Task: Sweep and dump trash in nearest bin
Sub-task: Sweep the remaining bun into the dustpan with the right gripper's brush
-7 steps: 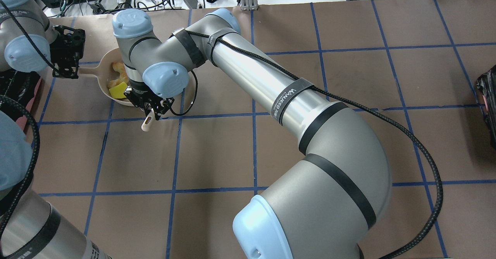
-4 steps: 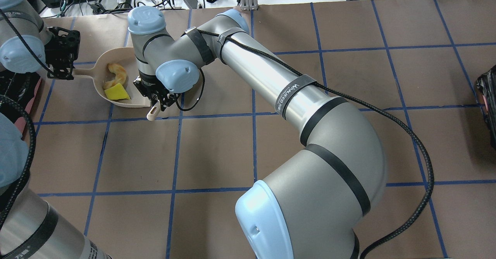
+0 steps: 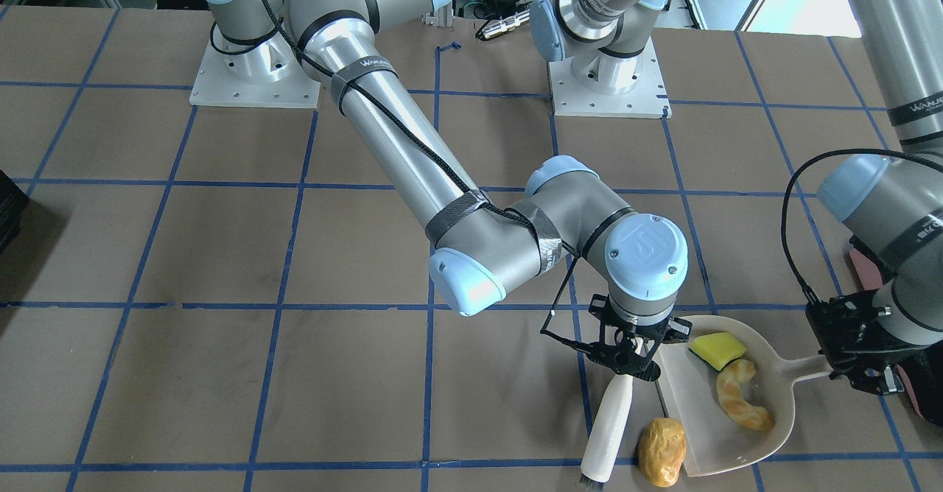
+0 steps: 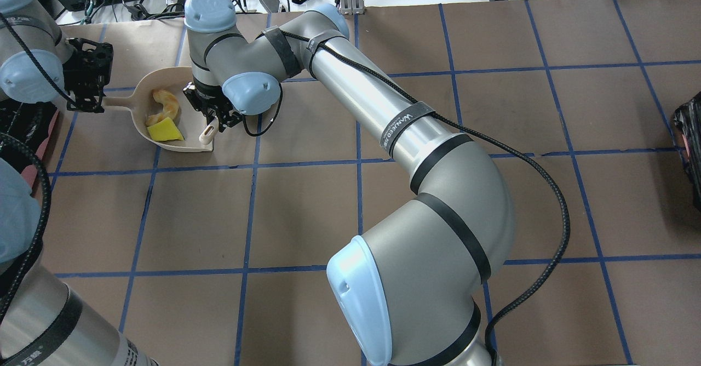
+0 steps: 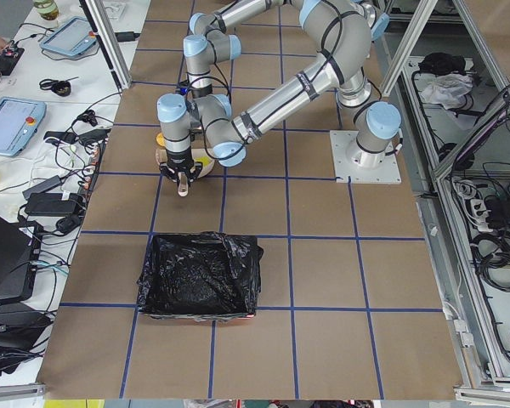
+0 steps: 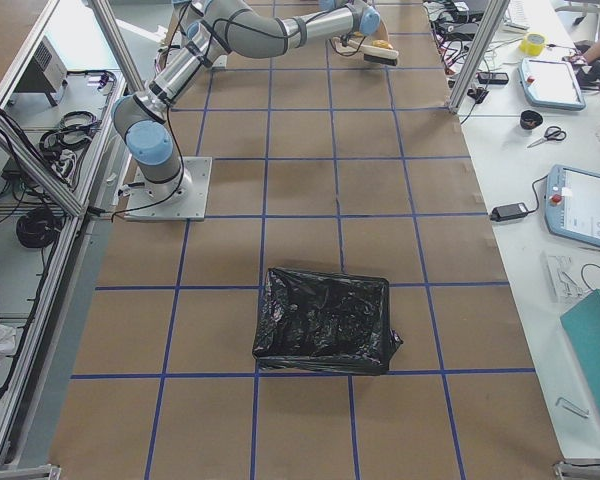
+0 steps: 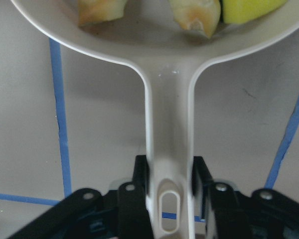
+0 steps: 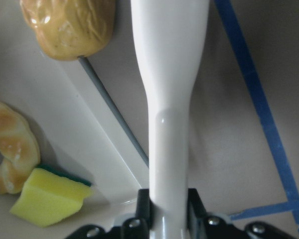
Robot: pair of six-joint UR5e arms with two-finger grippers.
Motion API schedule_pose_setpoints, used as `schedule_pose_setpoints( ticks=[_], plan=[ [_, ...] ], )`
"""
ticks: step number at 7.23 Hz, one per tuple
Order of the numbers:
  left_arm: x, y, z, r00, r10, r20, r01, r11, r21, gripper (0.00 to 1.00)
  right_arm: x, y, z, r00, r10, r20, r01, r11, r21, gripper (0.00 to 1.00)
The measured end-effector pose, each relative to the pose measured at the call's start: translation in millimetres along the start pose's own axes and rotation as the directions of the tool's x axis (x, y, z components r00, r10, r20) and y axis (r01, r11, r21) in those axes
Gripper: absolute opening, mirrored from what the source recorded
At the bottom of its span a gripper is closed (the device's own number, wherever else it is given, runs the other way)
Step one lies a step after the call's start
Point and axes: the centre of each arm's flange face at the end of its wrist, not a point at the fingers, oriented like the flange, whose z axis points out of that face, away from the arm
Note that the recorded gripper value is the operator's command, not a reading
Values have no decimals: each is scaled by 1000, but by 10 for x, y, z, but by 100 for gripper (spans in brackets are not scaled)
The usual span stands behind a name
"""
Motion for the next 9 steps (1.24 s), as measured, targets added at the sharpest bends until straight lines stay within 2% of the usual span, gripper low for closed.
schedule_pose_setpoints(
  ticks=[2, 4, 5, 7, 9],
  plan=[
    [-1, 1, 0, 1000, 0, 1, 0, 1000, -1, 0, 7, 1, 77, 993, -119, 0, 119, 992, -31, 0],
    [1, -1, 7, 1000, -1, 4, 1, 1000, -2, 0, 50, 28, 148, 962, -271, -15, 269, 960, -76, 0],
    [2, -1, 8, 1000, -1, 4, 1, 1000, -2, 0, 64, 44, 172, 940, -342, -16, 339, 936, -94, 0],
    [3, -1, 9, 1000, -1, 5, 1, 1000, -2, 0, 74, 98, 193, 875, -484, -8, 480, 869, -122, 0],
    [3, -2, 9, 1000, -1, 5, 1, 1000, -2, 0, 20, 278, 231, 825, -565, 5, 560, 816, -142, 0]
  ],
)
